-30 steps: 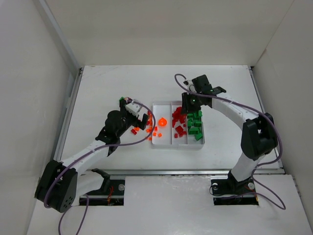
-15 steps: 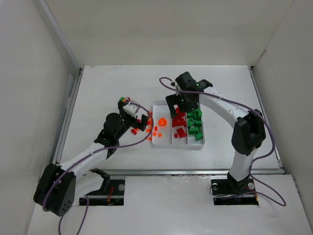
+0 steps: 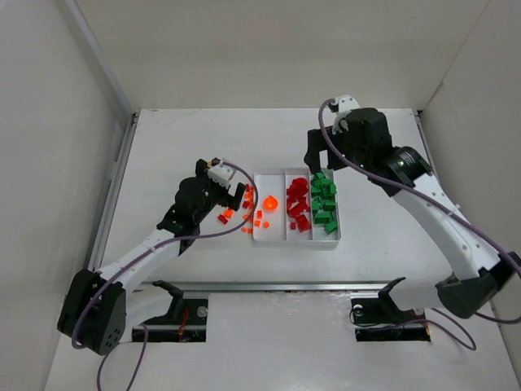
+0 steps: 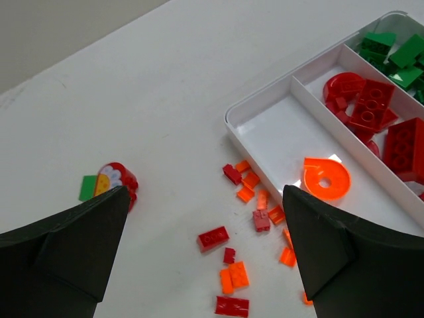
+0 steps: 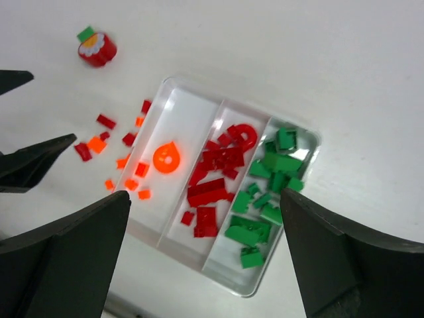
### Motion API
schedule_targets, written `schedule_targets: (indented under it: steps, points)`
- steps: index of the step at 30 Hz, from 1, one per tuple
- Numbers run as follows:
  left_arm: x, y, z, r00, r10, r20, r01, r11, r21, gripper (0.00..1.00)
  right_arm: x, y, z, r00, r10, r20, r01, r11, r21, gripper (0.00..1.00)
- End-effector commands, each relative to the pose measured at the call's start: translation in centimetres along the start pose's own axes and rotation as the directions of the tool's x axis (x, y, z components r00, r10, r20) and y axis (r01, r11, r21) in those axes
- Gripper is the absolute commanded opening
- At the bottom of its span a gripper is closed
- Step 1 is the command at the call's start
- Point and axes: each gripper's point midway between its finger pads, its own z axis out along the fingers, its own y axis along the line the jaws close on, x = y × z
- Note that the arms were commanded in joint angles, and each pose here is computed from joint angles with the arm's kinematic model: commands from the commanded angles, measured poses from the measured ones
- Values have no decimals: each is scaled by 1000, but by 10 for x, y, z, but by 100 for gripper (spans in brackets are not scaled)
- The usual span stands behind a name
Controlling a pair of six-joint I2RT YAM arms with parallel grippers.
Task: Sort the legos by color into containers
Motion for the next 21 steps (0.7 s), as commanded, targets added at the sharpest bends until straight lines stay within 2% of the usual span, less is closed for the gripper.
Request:
schedule_targets:
  steps: [1,2,3,5,7,8,9,10,11,13,14,15,16,17,18,19,20,21]
  points:
    - [-35,16,5,986,165,12,-165,986,-30,100,-33,-18,-9,975,-72,208,53,994,94,100]
    - [-32,19,7,979,202,-19,-202,979,-29,100,-47,-22,-13,955,-99,279,66,990,125,100]
    - [-25,22,7,970,232,-74,-234,972,-24,100,-46,-26,-16,945,-134,299,94,985,142,100]
    - [-35,38,12,949,286,-135,-297,952,-69,100,-55,-31,-14,897,-276,346,221,957,190,100]
    - [-20,39,15,936,283,-207,-300,952,-55,100,-64,-38,-15,876,-267,401,181,954,240,100]
    - [-31,49,19,934,278,-222,-303,950,-83,100,-67,-41,-14,875,-204,438,103,964,243,100]
    - [-20,53,25,935,227,-273,-259,962,-86,100,-75,-45,-14,860,-196,471,90,967,237,100]
    - [-8,68,21,923,182,-339,-233,966,-115,100,-73,-44,-2,869,-197,453,113,972,206,100]
    - [-20,76,24,927,165,-337,-221,966,-136,100,-73,-39,7,873,-196,446,137,977,162,100]
    - [-14,87,27,909,168,-382,-235,962,-136,100,-70,-28,25,889,-197,412,183,980,73,100]
    - [-9,92,25,892,183,-413,-249,962,-113,100,-77,-21,33,898,-186,399,186,982,39,100]
    - [-19,86,30,894,225,-388,-258,966,-34,100,-77,-15,37,908,-178,379,191,982,4,100]
    - [-8,84,36,870,272,-411,-278,960,46,100,-67,-3,42,928,-171,331,205,976,-70,100]
    - [5,88,30,802,401,-442,-364,916,170,100,-70,1,49,932,-172,319,211,973,-92,100]
    - [3,86,35,784,474,-401,-397,879,263,98,-68,4,52,938,-173,302,215,970,-112,100]
    - [24,96,35,734,524,-432,-414,850,327,96,-60,8,54,948,-174,267,217,966,-142,100]
    - [30,98,39,691,590,-418,-459,805,377,96,-60,10,54,948,-174,267,220,964,-152,100]
    - [25,116,46,619,689,-378,-550,723,418,96,-51,11,58,953,-175,248,219,962,-164,100]
